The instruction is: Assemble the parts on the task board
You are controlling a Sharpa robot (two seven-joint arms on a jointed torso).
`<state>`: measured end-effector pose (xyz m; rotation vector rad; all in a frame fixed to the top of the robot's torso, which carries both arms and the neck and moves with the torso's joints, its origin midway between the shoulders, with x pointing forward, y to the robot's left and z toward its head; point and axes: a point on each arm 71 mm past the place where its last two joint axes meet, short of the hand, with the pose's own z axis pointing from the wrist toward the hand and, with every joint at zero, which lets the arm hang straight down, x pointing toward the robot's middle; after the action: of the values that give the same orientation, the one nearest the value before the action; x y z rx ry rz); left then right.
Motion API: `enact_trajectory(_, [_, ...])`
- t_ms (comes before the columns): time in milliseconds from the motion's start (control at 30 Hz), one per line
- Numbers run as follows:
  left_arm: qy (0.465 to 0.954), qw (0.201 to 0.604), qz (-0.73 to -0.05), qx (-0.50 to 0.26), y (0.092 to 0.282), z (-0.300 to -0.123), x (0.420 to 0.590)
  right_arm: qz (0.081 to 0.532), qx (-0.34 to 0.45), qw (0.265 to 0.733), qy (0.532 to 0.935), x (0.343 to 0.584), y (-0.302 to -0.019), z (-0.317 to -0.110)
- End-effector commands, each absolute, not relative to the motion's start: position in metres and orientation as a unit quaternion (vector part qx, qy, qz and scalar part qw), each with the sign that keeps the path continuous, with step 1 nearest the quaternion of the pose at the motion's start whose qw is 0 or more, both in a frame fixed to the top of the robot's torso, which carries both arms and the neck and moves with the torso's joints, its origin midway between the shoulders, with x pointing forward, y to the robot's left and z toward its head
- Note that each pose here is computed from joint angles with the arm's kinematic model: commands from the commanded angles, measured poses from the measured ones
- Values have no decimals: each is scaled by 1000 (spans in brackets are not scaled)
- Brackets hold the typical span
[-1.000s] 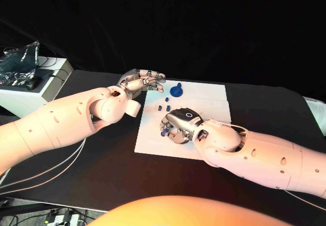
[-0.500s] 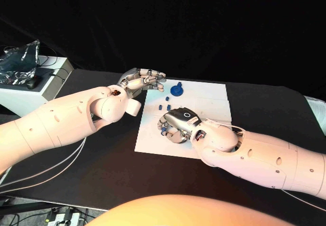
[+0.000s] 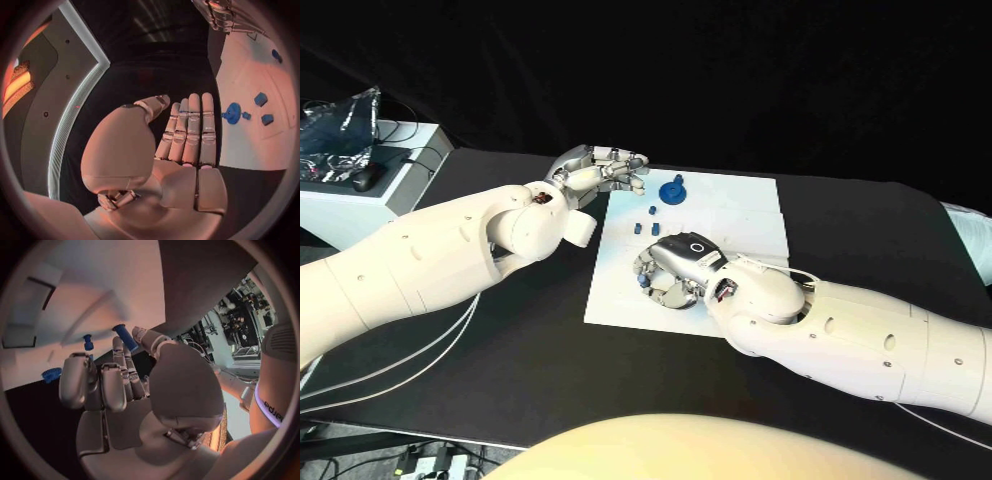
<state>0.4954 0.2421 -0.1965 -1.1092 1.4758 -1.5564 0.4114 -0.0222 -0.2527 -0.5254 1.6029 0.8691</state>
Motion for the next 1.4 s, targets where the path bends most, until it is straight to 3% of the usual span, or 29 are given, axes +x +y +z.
enact_trajectory(33, [568,348,-611,-428,241,-195,495,377,-228,578,687,410,-22,-254])
enact_trajectory(867, [569,348,-610,-428,242,-196,495,381,-184,620,661,415,-38,-246])
enact_trajectory(1100, [569,349,-609,-429,243,-196,496,392,-136,619,666,419,-61,-233])
enact_trajectory(1400, [569,348,-609,-429,244,-197,495,432,-18,587,684,429,-117,-207])
